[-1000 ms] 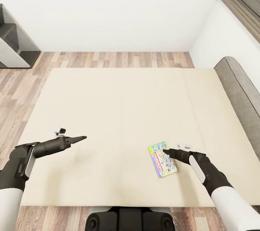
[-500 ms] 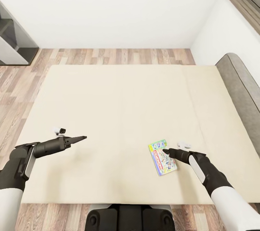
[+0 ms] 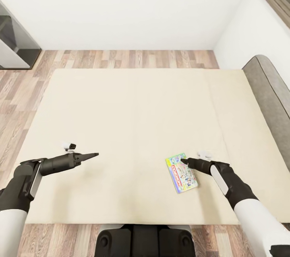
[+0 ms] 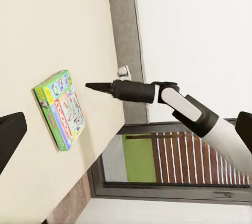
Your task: Put all the toys in the child's room - the three board games (two on the bed and one on the table), the two jigsaw puzzles on the table, and the tennis ball on the table - inside the toy box on the table in the child's room.
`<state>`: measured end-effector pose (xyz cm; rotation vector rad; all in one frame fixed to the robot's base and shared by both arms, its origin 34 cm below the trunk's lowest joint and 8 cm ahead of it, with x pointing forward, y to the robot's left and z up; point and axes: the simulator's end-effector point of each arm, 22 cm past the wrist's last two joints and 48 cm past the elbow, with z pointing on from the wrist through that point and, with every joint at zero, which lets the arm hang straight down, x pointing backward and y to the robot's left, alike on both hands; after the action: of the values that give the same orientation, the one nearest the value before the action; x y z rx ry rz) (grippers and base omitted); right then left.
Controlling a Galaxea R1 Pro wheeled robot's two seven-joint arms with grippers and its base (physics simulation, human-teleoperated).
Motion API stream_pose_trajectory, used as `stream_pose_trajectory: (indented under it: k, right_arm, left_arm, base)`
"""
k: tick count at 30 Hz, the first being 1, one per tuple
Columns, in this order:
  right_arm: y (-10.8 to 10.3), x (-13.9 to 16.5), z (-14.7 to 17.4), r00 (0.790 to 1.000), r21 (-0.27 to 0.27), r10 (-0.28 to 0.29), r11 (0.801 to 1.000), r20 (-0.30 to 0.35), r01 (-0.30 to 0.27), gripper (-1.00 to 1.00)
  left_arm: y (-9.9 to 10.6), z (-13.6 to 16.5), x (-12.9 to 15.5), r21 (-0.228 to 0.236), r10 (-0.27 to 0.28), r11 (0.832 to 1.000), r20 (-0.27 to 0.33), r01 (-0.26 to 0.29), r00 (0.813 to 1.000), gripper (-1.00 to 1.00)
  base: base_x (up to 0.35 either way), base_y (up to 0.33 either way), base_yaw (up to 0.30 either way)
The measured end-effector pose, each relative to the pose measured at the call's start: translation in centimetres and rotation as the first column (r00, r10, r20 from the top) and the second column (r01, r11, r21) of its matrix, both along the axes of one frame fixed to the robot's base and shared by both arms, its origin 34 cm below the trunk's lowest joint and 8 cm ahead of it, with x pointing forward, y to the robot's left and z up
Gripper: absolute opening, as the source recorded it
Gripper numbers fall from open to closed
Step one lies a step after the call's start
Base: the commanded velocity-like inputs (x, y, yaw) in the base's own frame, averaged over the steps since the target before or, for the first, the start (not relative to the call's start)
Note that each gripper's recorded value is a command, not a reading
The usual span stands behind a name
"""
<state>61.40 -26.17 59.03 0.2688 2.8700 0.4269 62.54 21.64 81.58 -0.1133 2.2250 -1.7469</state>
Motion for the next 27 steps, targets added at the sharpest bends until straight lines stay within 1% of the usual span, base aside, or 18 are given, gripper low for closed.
stream_pose_trajectory:
  k: [2,3,7,12,16,22,27]
  right_arm:
    - [0.0,1.1,0.2,1.0,0.004,0.001,1.0,-0.001,-0.001,1.0]
    - [0.1,1.7,0.3,1.0,0.008,0.0,1.0,-0.013,0.0,1.0]
    - [0.0,2.9,0.3,0.999,0.012,-0.001,1.0,-0.046,0.001,1.0]
    - [-0.4,3.6,0.1,0.998,0.008,-0.003,1.0,-0.06,0.003,1.0]
    - [-0.5,3.3,-0.4,0.997,0.007,-0.004,1.0,-0.071,0.005,1.0]
    - [-0.9,1.5,-1.7,0.994,0.0,-0.011,1.0,-0.11,0.011,1.0]
    - [-1.1,0.6,-2.3,0.992,-0.003,-0.013,1.0,-0.129,0.012,1.0]
  left_arm:
    - [-0.1,-0.2,-0.1,-0.001,-0.004,1.0,-0.004,0.004,1.0,1.0]
    - [-0.2,-0.3,-0.2,-0.001,-0.006,1.0,-0.007,0.006,1.0,1.0]
    - [-0.3,-0.6,-0.4,-0.002,-0.01,1.0,-0.015,0.01,1.0,1.0]
    - [-0.3,-1.1,-0.6,-0.002,-0.01,1.0,-0.023,0.01,1.0,1.0]
    - [-0.3,-1.4,-0.7,-0.002,-0.011,1.0,-0.03,0.011,0.999,1.0]
    - [-0.4,-1.9,-0.9,-0.003,-0.012,1.0,-0.04,0.012,0.999,1.0]
    - [-0.5,-2.3,-1.1,-0.006,-0.012,1.0,-0.049,0.011,0.999,1.0]
  base:
    - [0.0,0.0,0.021]
    - [0.0,0.0,0.037]
    - [0.0,0.0,0.052]
    - [0.0,0.0,0.061]
    - [0.0,0.0,0.063]
    - [0.0,0.0,0.064]
    - [0.0,0.0,0.064]
